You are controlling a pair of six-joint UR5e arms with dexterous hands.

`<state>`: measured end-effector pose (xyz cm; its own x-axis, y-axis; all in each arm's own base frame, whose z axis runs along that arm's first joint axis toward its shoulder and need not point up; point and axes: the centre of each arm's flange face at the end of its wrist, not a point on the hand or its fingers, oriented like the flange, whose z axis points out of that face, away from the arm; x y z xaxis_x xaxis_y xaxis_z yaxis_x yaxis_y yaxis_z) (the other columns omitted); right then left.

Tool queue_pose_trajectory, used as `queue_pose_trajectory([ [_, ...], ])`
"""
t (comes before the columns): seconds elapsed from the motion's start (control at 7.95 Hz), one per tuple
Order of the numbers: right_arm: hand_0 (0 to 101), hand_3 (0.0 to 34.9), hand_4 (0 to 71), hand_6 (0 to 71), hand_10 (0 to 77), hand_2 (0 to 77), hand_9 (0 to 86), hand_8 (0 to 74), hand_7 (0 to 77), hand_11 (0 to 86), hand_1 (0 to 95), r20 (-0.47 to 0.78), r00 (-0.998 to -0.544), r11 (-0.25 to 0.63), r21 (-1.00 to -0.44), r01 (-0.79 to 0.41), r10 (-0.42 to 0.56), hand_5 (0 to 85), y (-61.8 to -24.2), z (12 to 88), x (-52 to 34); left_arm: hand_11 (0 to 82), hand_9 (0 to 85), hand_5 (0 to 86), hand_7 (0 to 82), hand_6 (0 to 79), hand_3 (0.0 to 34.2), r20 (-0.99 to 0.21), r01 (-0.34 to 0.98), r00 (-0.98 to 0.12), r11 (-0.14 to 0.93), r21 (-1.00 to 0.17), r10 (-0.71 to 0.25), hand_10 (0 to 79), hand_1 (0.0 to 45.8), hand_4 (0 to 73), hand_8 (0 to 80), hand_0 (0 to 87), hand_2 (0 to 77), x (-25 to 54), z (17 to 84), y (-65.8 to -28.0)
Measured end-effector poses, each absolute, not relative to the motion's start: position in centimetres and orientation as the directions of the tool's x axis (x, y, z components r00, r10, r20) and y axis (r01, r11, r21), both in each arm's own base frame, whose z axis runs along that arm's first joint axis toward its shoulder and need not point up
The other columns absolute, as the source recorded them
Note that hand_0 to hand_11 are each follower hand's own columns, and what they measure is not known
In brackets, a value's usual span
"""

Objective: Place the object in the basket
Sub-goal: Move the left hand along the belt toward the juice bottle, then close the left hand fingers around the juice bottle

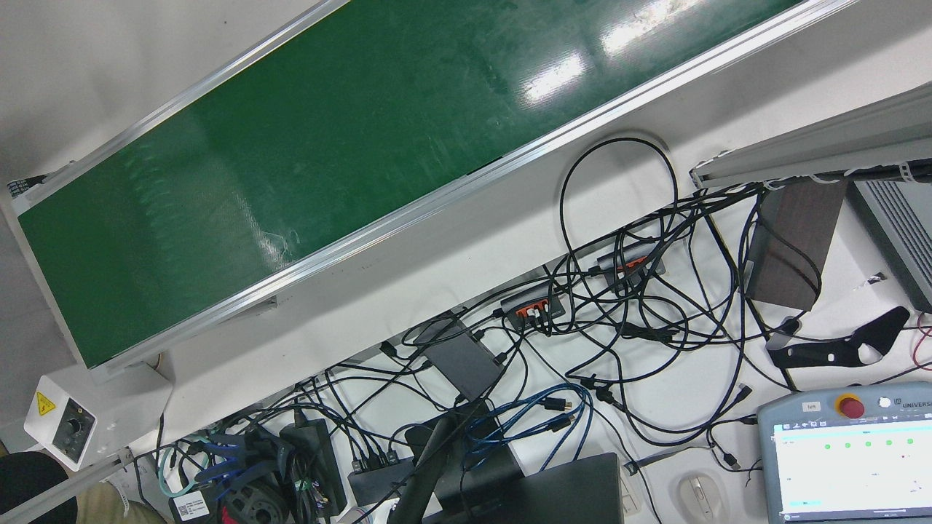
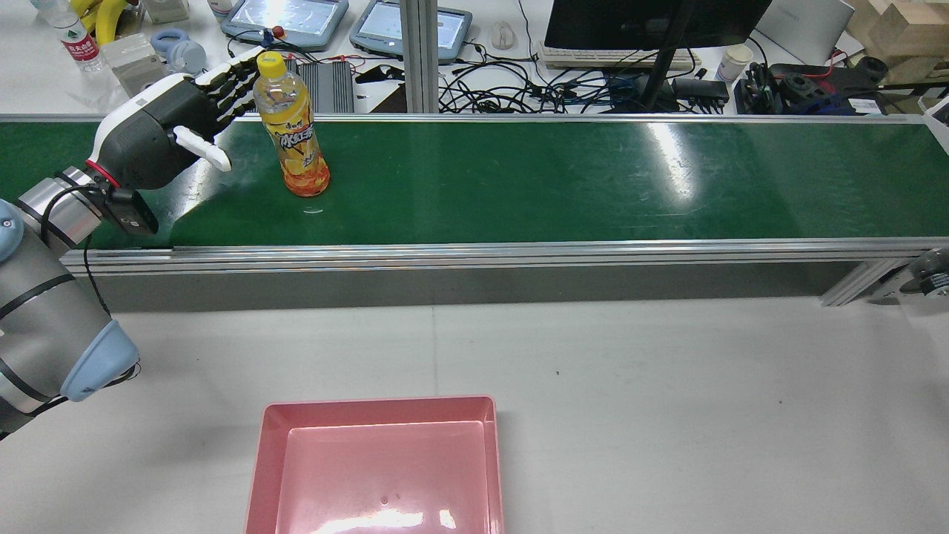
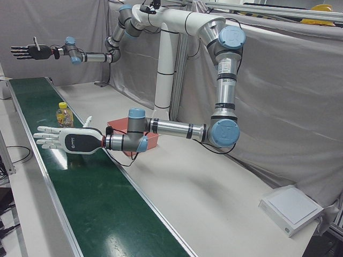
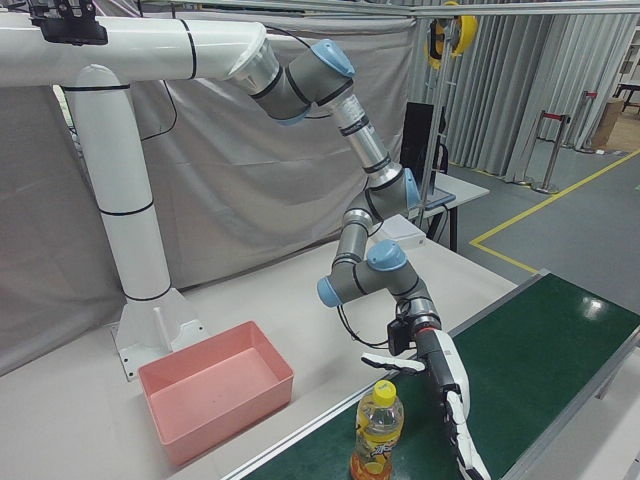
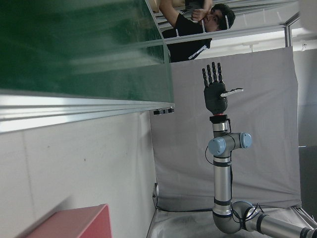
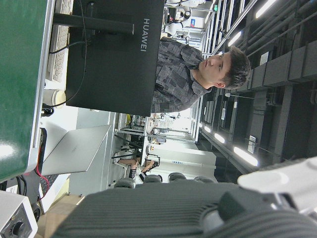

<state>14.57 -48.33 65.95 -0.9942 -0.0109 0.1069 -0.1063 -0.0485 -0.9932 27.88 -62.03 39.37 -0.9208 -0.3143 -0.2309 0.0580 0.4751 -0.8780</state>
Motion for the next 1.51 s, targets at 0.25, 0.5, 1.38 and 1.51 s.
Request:
queue_pose_trajectory([
  [0.25, 0, 0.1, 0.0, 0.0, 0.0, 0.5, 0.0, 0.0, 0.5, 0.0, 0.0, 0.107, -0.994, -0.049, -0.993, -0.106, -0.011, 0.0, -48.3, 66.0, 14.6, 5.5, 0.5, 6.5, 0.5, 0.0, 0.2, -0.229, 0.053, -0.920, 0.479, -0.876, -0.318, 2.7, 2.7, 8.2, 0.5, 56.4, 0.0, 28.3, 38.9, -62.0],
  [0.5, 0, 0.1, 0.0, 0.0, 0.0, 0.5, 0.0, 0.0, 0.5, 0.0, 0.0, 0.107, -0.994, -0.049, -0.993, -0.106, -0.011, 0.0, -48.3, 66.0, 14.6, 5.5, 0.5, 7.6, 0.5, 0.0, 0.2, -0.226, 0.046, -0.921, 0.486, -0.873, -0.318, 2.7, 2.7, 8.7, 0.5, 56.4, 0.0, 28.6, 38.1, -62.2],
  [1.38, 0, 0.0, 0.0, 0.0, 0.0, 0.5, 0.0, 0.0, 0.5, 0.0, 0.0, 0.107, -0.994, -0.049, -0.993, -0.106, -0.011, 0.0, -48.3, 66.0, 14.6, 40.4, 47.5, 50.7, 49.6, 33.3, 0.0, -0.221, 0.035, -0.919, 0.490, -0.871, -0.327, 31.6, 7.6, 47.5, 49.1, 62.2, 8.7, 29.8, 35.8, -62.6],
  [1.51, 0, 0.1, 0.0, 0.0, 0.0, 0.5, 0.0, 0.0, 0.5, 0.0, 0.0, 0.107, -0.994, -0.049, -0.993, -0.106, -0.011, 0.0, -48.3, 66.0, 14.6, 55.1, 55.6, 50.2, 60.0, 54.5, 0.0, -0.224, 0.037, -0.916, 0.483, -0.875, -0.334, 51.3, 6.5, 51.3, 60.5, 62.2, 41.5, 30.1, 35.0, -62.5],
])
